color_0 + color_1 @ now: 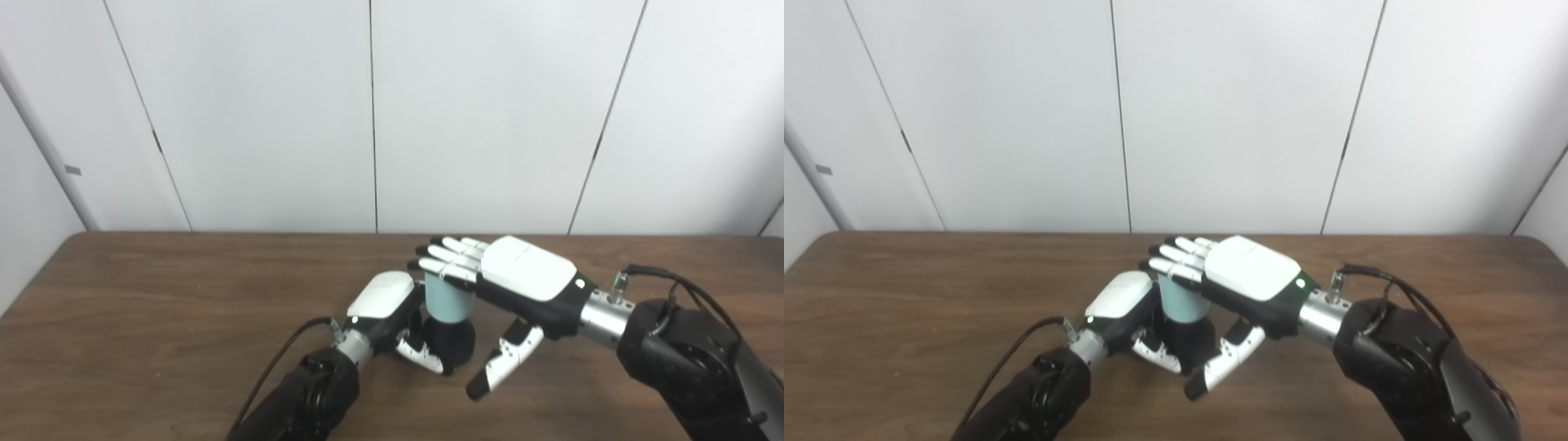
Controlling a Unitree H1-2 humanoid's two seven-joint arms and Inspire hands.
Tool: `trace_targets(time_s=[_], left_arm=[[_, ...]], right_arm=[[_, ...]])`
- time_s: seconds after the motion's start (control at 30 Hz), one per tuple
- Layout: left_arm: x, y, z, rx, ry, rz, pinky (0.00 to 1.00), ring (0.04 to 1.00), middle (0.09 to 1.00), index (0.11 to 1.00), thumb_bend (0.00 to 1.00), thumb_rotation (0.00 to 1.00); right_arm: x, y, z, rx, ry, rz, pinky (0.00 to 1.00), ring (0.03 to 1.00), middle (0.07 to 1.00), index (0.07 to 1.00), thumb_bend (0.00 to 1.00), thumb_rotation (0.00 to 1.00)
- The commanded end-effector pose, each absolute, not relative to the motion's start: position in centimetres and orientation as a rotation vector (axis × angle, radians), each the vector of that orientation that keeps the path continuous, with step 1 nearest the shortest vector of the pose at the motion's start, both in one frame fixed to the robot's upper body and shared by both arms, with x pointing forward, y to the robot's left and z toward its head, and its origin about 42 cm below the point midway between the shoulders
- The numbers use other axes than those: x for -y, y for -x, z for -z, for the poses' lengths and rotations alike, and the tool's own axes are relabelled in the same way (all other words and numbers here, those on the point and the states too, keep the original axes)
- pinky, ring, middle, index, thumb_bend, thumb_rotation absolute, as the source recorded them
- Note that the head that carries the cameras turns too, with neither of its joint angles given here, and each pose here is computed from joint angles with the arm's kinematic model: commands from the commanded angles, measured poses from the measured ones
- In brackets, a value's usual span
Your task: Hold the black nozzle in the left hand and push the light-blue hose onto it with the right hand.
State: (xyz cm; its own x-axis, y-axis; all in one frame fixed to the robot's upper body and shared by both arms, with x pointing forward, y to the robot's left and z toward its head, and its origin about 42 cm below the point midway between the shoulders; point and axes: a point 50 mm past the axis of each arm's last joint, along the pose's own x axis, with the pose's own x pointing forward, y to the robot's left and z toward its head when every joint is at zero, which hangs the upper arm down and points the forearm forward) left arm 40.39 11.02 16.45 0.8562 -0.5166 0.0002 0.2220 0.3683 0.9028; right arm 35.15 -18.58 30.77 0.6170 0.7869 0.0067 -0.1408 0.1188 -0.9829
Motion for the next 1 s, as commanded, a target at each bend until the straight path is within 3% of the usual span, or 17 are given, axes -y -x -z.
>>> trace_targets(time_s=[0.0,0.43,0.67,0.97], left_arm=[[-12.3,-39.5,-13.5,0.179,-1.198,0.550,0.29,0.343,0.412,0.485,0.52,0.00],[-13.0,-39.4,-13.3,0.169,-1.191,0.549,0.34,0.372,0.415,0.490,0.52,0.00],[-13.2,-39.5,-13.4,0.161,-1.189,0.544,0.30,0.363,0.421,0.488,0.53,0.00],[-13.4,-39.7,-13.7,0.163,-1.190,0.546,0.32,0.364,0.428,0.486,0.53,0.00]], right_arm=[[17.9,-35.0,-30.1,0.610,1.238,-0.818,0.93,0.990,1.000,0.973,0.74,0.85],[18.9,-35.2,-30.7,0.613,1.237,-0.825,0.93,0.986,1.000,0.972,0.74,0.83],[20.3,-34.6,-30.1,0.596,1.258,-0.808,0.93,0.978,0.993,0.960,0.73,0.83],[21.0,-34.6,-30.5,0.597,1.315,-0.773,0.92,0.962,0.977,0.943,0.74,0.85]])
